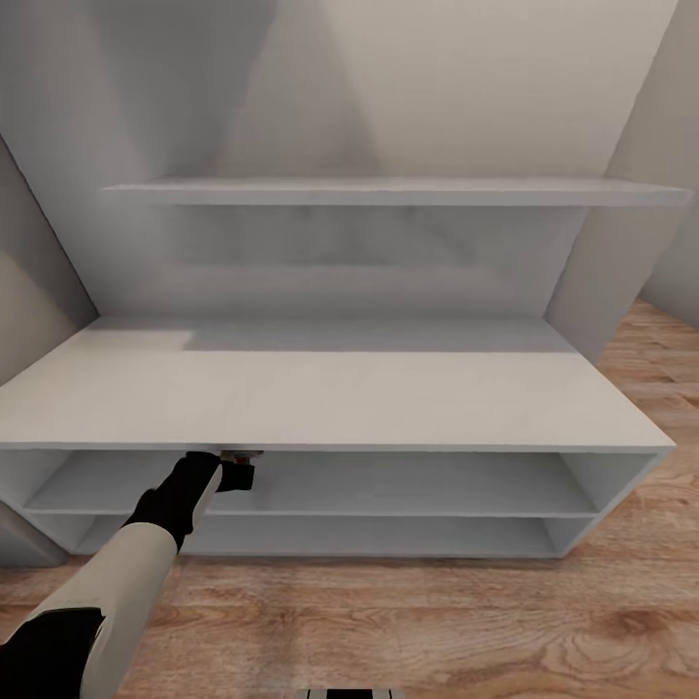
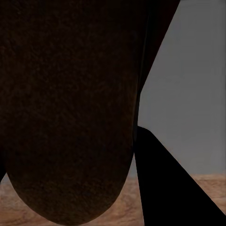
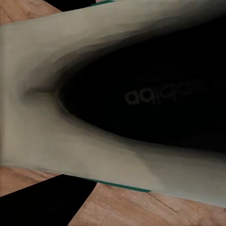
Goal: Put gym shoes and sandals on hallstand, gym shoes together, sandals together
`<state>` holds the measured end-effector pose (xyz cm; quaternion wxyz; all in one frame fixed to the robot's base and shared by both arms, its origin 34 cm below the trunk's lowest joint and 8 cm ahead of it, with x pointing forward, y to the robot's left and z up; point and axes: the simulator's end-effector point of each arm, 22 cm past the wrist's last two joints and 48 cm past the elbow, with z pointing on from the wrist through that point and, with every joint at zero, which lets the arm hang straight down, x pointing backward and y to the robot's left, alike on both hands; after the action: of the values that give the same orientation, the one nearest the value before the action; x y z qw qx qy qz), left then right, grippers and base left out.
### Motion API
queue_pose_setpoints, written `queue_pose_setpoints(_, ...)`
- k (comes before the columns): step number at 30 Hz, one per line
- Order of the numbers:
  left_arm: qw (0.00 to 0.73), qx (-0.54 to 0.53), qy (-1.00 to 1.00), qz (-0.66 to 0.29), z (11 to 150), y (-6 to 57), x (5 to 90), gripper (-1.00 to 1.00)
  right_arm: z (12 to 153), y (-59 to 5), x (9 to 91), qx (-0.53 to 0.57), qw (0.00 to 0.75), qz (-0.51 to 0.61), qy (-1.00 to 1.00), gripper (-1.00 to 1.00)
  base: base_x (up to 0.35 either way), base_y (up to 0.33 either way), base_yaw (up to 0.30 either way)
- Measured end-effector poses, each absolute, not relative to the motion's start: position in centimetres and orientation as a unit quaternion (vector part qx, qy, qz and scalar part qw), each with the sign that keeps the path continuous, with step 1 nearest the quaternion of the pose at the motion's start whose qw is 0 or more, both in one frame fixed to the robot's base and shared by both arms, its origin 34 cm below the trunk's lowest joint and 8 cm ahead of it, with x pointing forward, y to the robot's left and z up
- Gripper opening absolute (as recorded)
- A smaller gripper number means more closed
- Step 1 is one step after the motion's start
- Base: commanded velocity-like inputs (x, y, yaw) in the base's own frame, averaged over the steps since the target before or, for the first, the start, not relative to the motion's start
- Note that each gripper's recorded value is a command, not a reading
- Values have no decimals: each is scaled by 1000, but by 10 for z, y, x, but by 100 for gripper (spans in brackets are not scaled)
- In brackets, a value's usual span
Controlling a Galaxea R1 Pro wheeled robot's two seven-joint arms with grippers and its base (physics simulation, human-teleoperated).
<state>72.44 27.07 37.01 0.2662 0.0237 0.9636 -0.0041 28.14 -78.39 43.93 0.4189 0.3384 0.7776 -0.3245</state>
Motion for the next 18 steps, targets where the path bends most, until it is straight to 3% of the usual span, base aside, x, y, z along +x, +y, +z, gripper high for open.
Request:
queue_pose_setpoints(16, 267, 24, 964, -5, 371, 270, 725, -100, 439, -784, 281, 338, 419, -325, 778, -100, 4, 0, 0)
queue_pose_setpoints(17, 267, 24, 963, -6, 371, 270, 725, 100, 439, -784, 281, 338, 419, -324, 778, -100, 0, 0, 0)
queue_pose_setpoints(18, 267, 25, 963, -6, 371, 270, 725, 100, 439, -784, 281, 338, 419, -324, 778, -100, 0, 0, 0)
